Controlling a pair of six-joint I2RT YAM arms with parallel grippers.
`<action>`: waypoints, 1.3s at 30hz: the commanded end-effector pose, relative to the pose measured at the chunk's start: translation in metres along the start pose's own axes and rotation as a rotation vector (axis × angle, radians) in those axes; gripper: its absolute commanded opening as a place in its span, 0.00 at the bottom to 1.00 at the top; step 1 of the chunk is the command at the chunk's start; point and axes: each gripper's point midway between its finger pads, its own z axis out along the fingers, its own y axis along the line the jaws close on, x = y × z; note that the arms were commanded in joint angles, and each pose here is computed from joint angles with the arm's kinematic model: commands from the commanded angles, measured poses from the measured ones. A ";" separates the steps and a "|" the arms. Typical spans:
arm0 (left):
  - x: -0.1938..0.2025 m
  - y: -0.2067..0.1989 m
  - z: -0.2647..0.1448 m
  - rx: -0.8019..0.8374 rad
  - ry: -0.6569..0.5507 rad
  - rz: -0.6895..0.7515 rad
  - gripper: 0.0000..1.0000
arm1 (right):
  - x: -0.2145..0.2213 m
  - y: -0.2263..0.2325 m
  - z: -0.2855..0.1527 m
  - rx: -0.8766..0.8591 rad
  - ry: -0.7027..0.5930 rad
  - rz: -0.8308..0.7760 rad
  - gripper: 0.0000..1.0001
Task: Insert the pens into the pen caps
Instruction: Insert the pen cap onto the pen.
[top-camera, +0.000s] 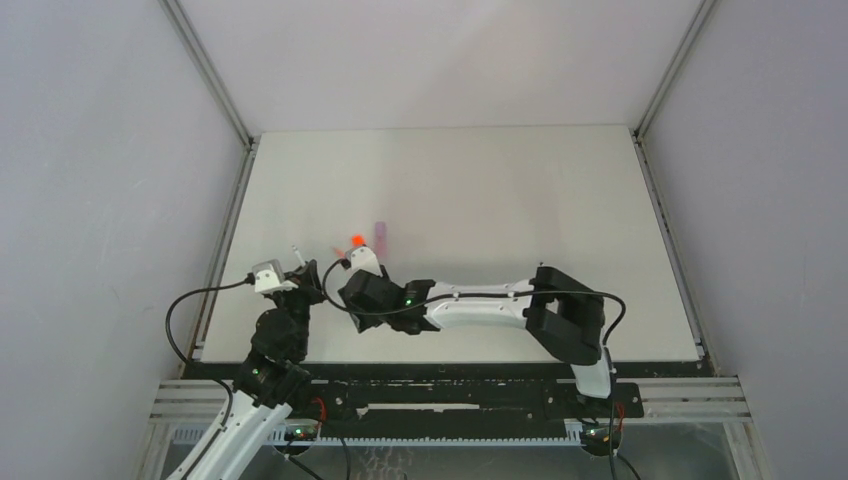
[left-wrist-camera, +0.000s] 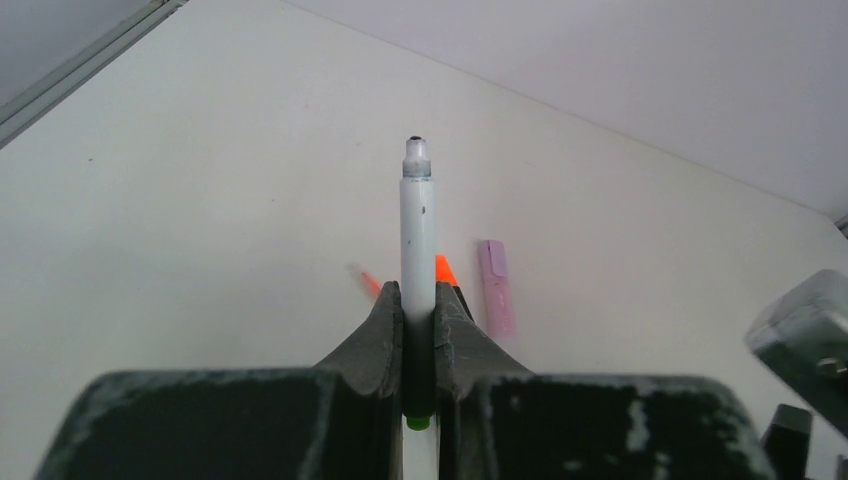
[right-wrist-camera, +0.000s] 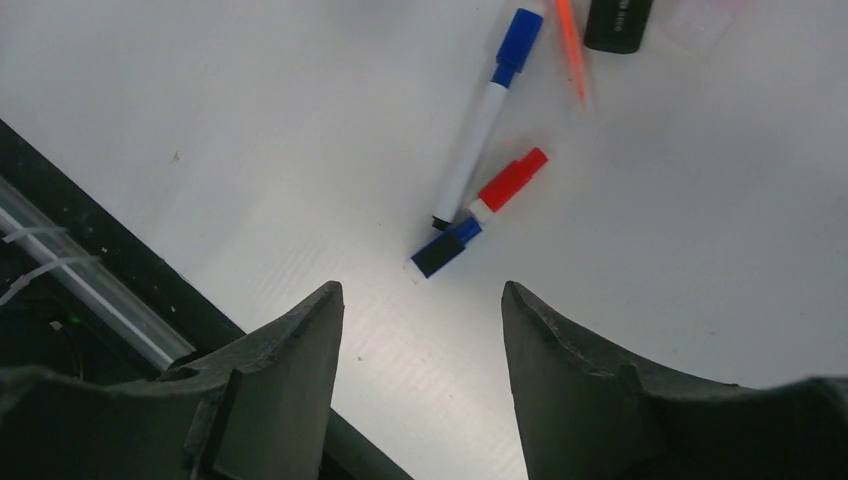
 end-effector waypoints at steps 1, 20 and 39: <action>0.002 0.009 0.000 -0.040 -0.013 -0.020 0.00 | -0.001 0.011 0.012 0.060 -0.003 0.011 0.59; 0.000 0.010 -0.001 -0.047 -0.021 -0.027 0.00 | 0.032 -0.003 0.046 0.265 0.081 -0.025 0.39; 0.000 0.011 -0.001 -0.048 -0.020 -0.027 0.00 | 0.022 -0.081 -0.022 0.256 0.028 -0.046 0.00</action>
